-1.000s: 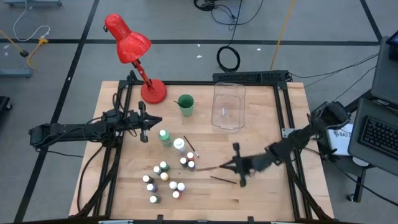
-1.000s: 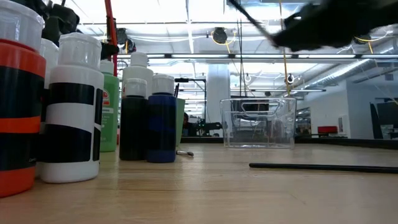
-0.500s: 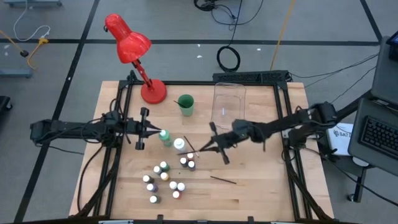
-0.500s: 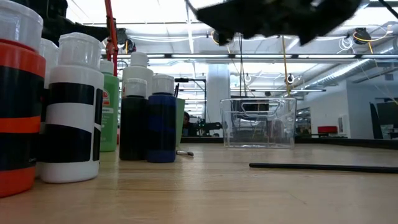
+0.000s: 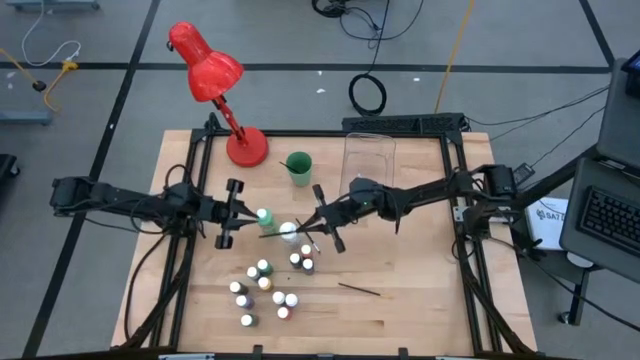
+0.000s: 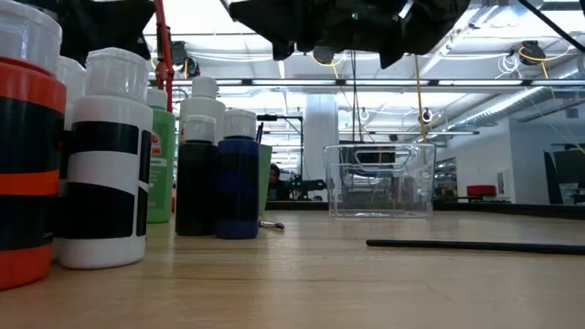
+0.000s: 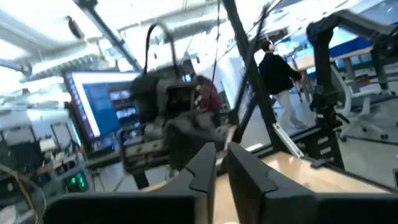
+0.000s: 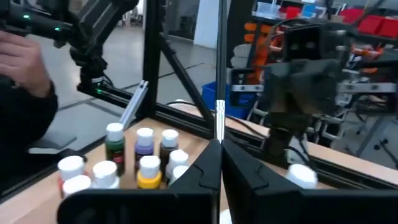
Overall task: Pick & Place Paint Supplies
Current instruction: Put the silver paintbrush into the green cup
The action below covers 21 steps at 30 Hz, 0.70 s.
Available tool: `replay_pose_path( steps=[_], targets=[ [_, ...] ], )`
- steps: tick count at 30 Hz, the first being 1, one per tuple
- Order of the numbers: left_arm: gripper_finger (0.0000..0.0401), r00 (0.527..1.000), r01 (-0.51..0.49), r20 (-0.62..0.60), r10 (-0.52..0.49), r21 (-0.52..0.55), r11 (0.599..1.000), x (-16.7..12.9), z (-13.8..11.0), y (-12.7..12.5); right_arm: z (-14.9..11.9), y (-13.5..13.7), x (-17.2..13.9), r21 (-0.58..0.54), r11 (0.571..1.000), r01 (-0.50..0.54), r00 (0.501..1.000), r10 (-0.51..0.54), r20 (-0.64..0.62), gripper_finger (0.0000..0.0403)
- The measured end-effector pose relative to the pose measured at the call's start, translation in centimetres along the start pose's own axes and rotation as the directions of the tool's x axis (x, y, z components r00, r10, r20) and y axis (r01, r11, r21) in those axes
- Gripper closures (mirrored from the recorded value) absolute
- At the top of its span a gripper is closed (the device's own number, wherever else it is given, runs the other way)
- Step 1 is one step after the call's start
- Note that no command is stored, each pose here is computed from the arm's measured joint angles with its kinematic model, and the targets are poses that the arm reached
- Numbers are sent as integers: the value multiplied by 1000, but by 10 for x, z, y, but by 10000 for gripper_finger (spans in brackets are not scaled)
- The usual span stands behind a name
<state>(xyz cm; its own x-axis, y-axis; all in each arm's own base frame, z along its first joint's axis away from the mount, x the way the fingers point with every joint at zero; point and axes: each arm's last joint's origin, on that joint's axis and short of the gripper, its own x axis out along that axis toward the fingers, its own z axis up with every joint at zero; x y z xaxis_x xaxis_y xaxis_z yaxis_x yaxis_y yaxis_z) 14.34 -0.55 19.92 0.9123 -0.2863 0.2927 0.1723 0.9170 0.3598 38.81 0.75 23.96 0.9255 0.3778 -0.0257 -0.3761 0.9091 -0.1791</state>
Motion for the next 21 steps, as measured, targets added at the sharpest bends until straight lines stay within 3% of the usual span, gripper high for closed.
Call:
replay_pose_path(
  steps=[7,12,16,21],
  targets=[
    [242,997,21,68,-20,-7,1000,6,2,-4,-5,-11,-4,-5,999,42,998,-42,-36,402],
    [170,995,35,90,-33,-25,999,17,4,-4,-10,-8,-3,-34,988,149,982,-152,-113,402],
    [145,999,19,43,-17,-39,999,31,0,-4,-10,-6,-2,-41,986,160,980,-164,-116,402],
    [140,1000,18,12,-18,-8,1000,44,-3,-2,-11,-5,-1,-43,982,186,973,-190,-131,402]
  ],
)
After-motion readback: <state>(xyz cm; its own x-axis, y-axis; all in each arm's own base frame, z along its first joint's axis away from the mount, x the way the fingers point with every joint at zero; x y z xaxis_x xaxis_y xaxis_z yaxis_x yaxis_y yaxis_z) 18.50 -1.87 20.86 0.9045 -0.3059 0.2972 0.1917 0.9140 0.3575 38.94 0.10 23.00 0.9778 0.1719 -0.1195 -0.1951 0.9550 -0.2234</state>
